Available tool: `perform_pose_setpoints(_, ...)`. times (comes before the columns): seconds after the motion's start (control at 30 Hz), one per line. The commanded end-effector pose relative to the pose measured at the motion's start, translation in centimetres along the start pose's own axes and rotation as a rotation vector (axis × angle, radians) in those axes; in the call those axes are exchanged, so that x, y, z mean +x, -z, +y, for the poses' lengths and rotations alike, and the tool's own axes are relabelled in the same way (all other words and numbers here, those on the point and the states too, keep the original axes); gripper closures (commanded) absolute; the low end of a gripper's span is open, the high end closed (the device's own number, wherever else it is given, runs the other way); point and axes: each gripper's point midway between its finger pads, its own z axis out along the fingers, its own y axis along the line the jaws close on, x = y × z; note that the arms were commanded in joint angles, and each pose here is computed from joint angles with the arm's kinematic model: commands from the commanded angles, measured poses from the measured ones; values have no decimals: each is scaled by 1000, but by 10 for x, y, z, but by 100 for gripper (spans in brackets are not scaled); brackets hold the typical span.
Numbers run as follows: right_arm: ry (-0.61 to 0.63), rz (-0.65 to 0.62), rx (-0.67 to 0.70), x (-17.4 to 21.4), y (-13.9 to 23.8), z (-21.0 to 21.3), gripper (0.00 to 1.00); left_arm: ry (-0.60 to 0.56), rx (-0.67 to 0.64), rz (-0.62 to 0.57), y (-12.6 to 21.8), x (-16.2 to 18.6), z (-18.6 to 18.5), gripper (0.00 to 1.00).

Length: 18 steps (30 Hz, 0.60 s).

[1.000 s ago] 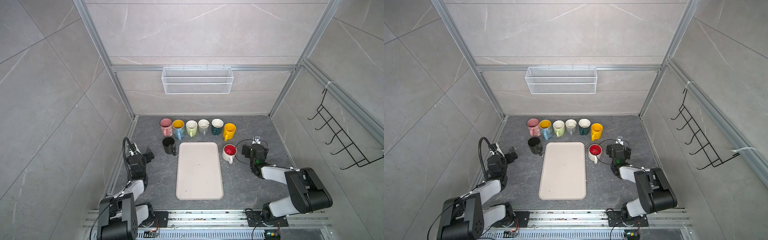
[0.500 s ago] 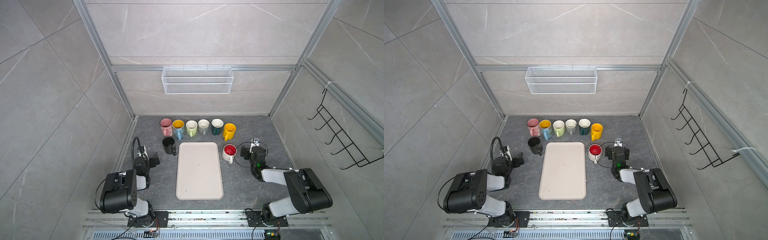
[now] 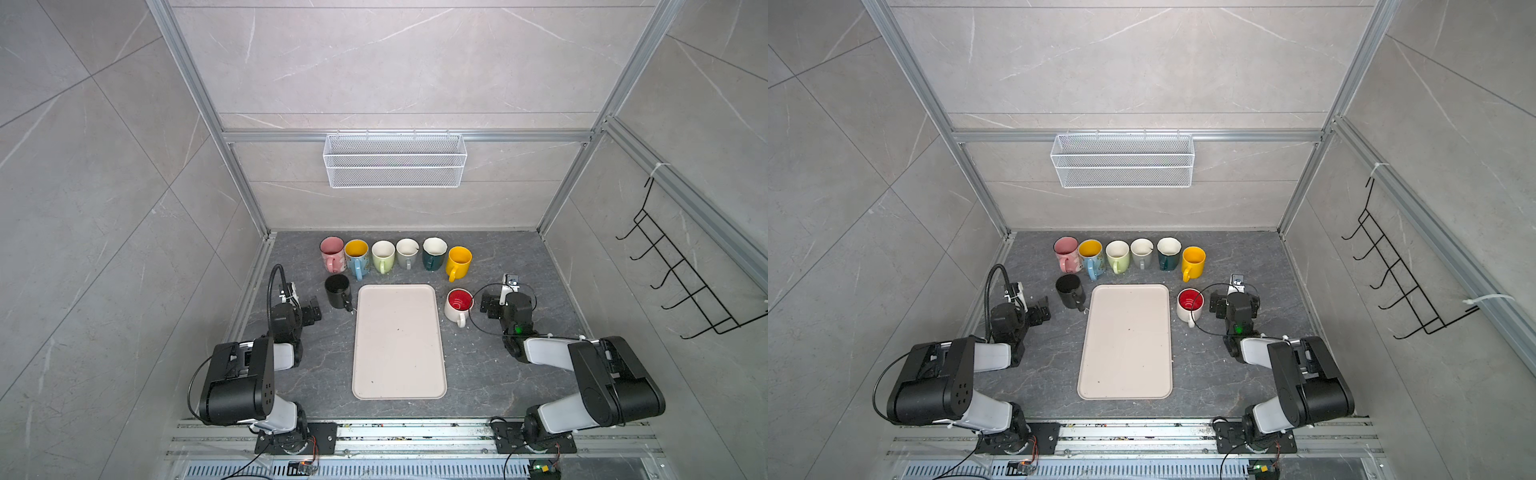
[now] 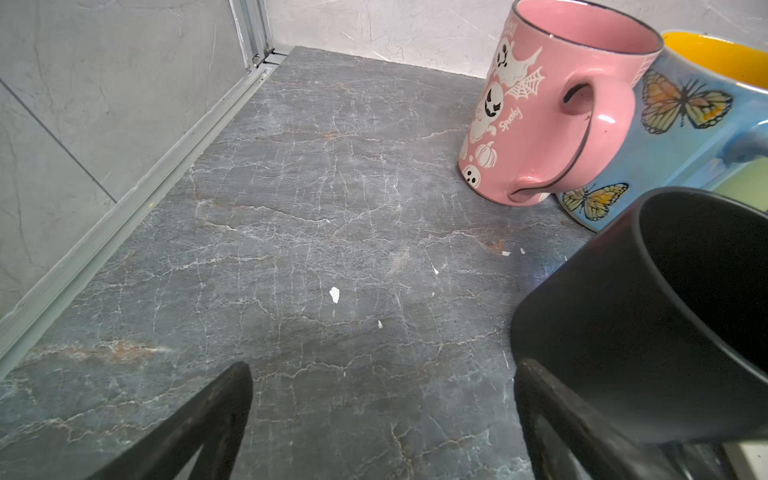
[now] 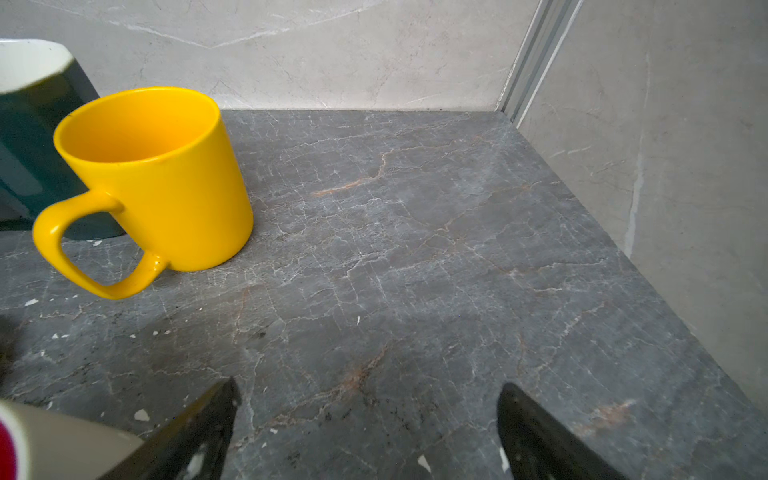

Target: Turn the mug right side up

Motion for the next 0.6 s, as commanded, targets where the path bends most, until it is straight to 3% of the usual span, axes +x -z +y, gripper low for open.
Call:
perform_pose_setpoints(0.0,7,-26,-9,-7,1,1,1,-23,-8,-39,-1,-13,1,0)
perform_pose_setpoints(0.57,7,-25,-10,-7,1,1,1,-23,-10,-39,-1,-13,1,0)
